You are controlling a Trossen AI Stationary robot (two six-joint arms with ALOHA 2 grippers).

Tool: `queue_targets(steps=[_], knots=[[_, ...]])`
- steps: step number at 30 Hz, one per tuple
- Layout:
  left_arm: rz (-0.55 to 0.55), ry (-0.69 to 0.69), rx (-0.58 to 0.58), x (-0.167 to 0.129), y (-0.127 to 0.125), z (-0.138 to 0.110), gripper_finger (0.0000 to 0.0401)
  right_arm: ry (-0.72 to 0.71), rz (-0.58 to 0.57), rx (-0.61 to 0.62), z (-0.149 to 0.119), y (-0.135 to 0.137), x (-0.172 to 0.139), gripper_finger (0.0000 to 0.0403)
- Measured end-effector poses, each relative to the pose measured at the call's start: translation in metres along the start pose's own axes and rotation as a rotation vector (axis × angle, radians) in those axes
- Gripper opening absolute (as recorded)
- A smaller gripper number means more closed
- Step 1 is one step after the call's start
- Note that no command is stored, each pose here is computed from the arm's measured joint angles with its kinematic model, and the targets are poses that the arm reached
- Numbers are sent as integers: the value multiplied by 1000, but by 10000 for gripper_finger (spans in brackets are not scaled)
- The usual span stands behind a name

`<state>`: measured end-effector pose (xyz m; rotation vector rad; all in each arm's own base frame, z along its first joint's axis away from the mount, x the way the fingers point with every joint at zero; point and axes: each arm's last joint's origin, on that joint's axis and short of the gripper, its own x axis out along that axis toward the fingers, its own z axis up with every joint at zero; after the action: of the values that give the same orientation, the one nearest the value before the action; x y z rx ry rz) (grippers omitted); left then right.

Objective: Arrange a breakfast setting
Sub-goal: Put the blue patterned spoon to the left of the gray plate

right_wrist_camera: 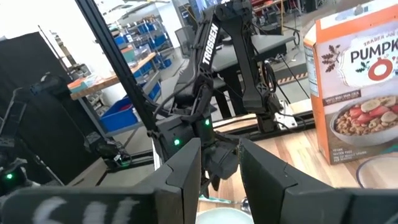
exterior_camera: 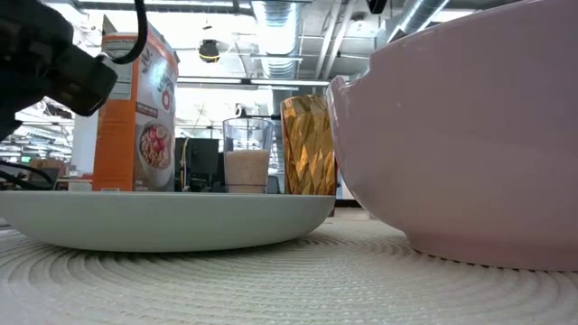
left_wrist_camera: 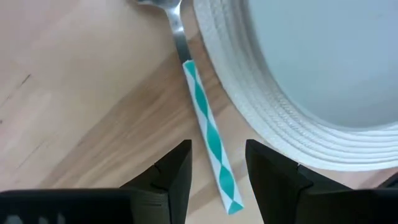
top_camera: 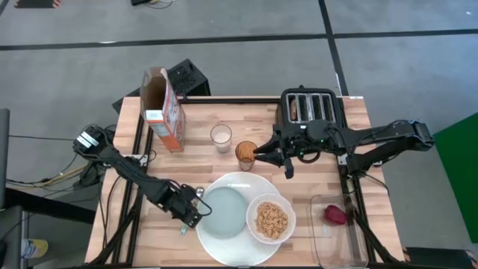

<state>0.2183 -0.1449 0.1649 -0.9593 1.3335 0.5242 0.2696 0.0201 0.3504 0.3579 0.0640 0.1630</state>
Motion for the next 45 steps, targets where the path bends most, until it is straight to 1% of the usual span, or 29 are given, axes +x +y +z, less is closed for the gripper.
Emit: queue_targets(steps=[3, 6, 9, 18, 21, 26, 32, 38, 42, 45], knots=[[47, -25, 3, 0, 4, 1, 137, 10, -4, 1, -1, 0, 0, 134], [92, -64, -2, 0, 9, 7, 137, 10, -4, 1, -1, 0, 0, 134], [95, -98, 6, -1, 10, 15, 137, 10, -4, 1, -1, 0, 0, 134], [94, -140, 34, -2, 11, 34, 137, 10, -4, 1, -1, 0, 0, 134], [75, -146, 48, -2, 9, 37, 137, 14, -5, 2, -1, 0, 0, 134], [65, -148, 59, 0, 7, 39, 137, 25, -9, 3, -2, -1, 0, 134], [124, -113, 69, 16, 8, 40, 137, 27, -10, 3, -3, -1, 0, 134], [151, -139, 69, 19, 9, 41, 137, 27, -10, 3, -3, -1, 0, 134], [155, -156, 45, 19, 10, 41, 137, 27, -10, 3, -3, -1, 0, 134], [158, -154, 0, 19, 10, 39, 137, 28, -10, 3, -3, -1, 0, 134]])
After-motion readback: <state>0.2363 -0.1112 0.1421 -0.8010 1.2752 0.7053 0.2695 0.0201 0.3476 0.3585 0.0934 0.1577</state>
